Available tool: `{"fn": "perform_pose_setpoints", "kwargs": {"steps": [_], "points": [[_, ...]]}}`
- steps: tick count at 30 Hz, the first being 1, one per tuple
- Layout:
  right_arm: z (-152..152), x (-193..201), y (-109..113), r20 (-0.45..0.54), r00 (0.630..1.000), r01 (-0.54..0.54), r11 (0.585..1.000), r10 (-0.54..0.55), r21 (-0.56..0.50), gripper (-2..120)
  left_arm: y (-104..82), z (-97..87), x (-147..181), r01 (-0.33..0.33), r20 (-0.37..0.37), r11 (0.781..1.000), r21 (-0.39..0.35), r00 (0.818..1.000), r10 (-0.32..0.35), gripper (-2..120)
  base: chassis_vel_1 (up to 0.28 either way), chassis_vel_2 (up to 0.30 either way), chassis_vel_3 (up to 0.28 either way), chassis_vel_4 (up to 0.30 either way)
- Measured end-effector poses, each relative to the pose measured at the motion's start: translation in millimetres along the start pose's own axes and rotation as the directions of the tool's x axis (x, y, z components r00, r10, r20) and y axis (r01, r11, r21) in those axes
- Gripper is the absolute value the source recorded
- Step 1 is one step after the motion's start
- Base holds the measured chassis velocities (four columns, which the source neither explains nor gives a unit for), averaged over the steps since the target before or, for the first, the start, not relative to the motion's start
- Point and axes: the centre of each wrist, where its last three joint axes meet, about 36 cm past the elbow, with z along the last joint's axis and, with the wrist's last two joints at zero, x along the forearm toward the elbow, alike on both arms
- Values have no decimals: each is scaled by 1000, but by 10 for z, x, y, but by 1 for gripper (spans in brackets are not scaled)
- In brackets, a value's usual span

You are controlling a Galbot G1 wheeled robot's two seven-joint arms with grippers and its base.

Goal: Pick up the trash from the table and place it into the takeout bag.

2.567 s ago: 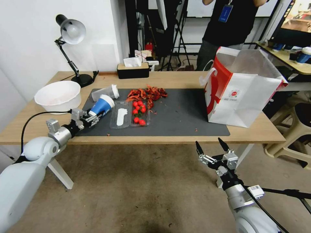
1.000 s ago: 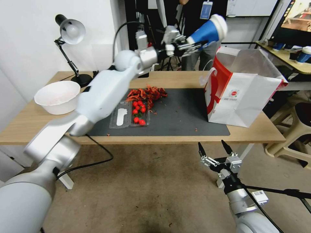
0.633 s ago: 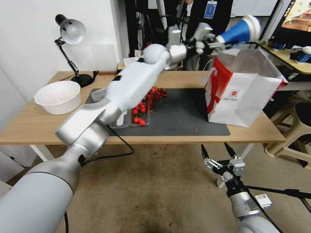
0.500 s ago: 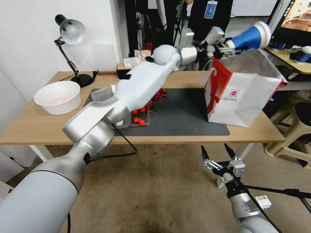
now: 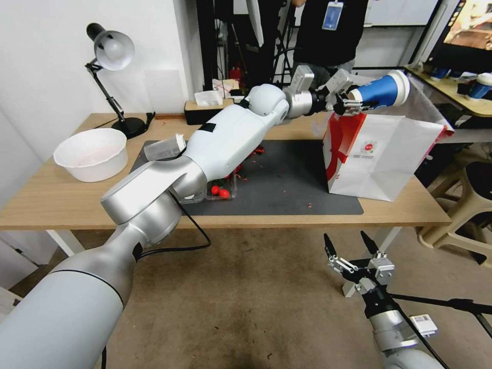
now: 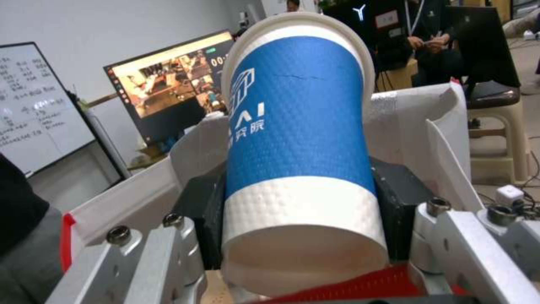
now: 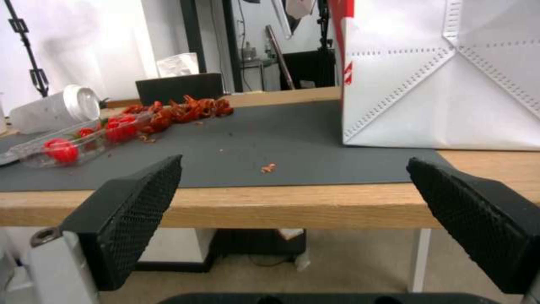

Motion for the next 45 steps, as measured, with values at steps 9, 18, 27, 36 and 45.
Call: {"fn": "perform_pose_setpoints", "kwargs": {"steps": [9,18,27,36,45], "points": [[11,-28,-1,2,1000,2,1000,-2,0,100,-14,-57,-12,7,9,1000,-8,1000,-7,80,0,0,0,0],[32,-38,18,-1,1000,3,1000,-3,-5,100,-103,-72,-29,26,32,1000,9,999,-27,100,0,0,0,0],[39,-48,38,-1,1000,7,1000,-7,-6,100,-104,75,472,276,49,955,108,958,-283,100,0,0,0,0],[51,-72,95,-2,1000,18,1000,-18,-10,100,-679,360,775,813,92,575,90,568,-818,100,0,0,0,0],[32,-52,101,-6,1000,23,1000,-23,-2,100,-984,780,1217,905,53,425,11,424,-904,100,0,0,0,0]]}}
